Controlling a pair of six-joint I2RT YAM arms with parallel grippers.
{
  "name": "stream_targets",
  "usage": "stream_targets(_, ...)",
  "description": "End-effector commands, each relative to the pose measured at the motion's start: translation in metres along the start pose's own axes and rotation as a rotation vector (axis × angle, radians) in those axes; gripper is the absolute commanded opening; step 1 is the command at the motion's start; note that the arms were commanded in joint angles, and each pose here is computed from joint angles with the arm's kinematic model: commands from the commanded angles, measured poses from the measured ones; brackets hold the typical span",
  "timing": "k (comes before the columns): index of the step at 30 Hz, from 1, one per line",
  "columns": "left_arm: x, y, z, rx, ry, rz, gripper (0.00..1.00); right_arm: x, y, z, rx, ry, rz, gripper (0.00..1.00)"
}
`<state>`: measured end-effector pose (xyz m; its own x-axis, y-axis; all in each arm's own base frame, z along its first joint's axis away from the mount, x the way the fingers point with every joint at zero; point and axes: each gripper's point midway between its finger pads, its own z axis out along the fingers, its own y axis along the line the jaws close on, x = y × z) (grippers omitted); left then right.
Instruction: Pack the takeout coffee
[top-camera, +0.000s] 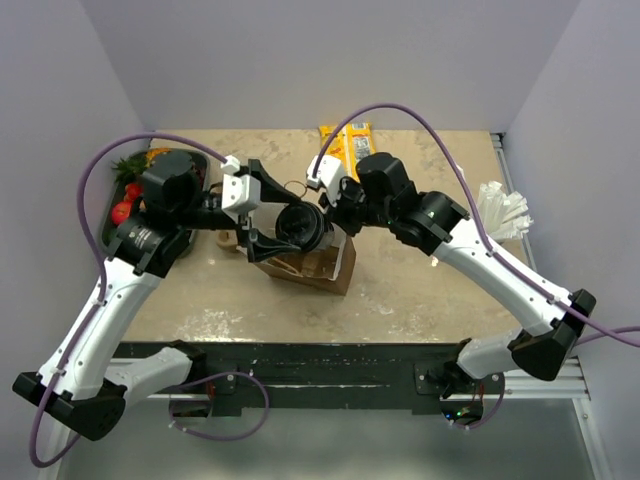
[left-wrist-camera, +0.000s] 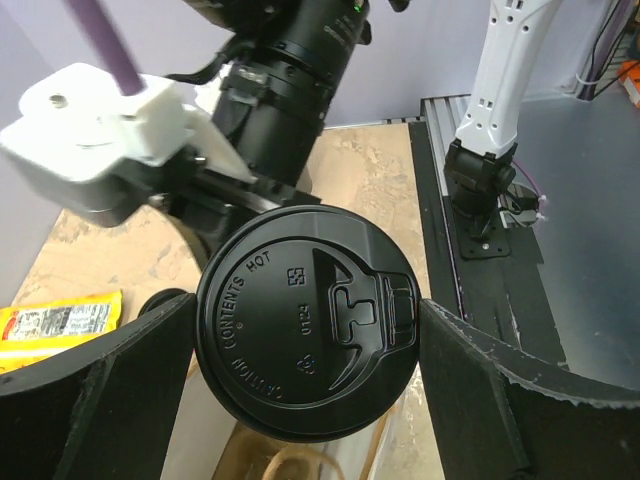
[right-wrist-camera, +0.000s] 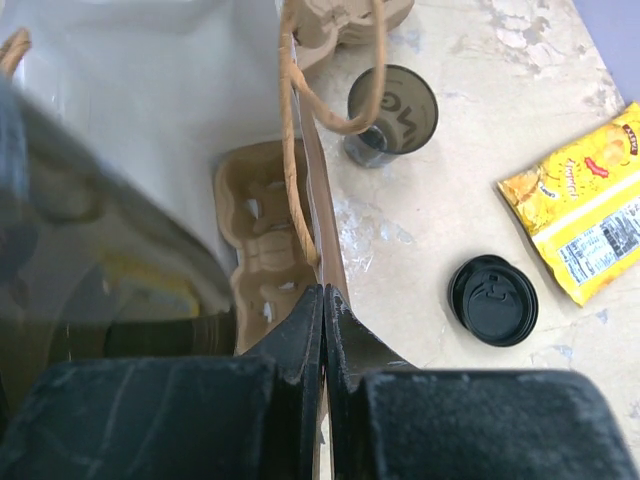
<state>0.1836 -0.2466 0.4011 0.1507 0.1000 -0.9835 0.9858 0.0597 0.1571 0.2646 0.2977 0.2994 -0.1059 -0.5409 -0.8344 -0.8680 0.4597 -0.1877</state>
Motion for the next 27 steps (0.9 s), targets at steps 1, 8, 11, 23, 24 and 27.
stream_targets(1,0.002,-0.001,0.005,-0.019,0.000,0.079,0.00,-0.045,-0.017,-0.014,0.070,-0.122,0.020,0.00)
stream_targets(8,0.029,0.006,0.006,-0.052,0.097,0.126,0.00,-0.041,-0.009,-0.021,0.036,-0.123,0.013,0.00)
stream_targets(11,0.037,0.010,0.004,-0.073,0.133,0.144,0.00,-0.034,-0.003,-0.026,0.016,-0.123,0.010,0.00)
stream_targets(23,0.085,0.015,0.020,-0.077,0.217,0.250,0.00,-0.006,0.028,-0.034,-0.098,-0.122,0.032,0.00)
stream_targets(24,0.087,0.018,0.024,-0.078,0.220,0.242,0.00,-0.005,0.030,-0.035,-0.109,-0.125,0.030,0.00)
stream_targets(27,0.094,0.016,0.033,-0.056,0.232,0.241,0.00,0.002,0.034,-0.037,-0.113,-0.121,0.037,0.00)
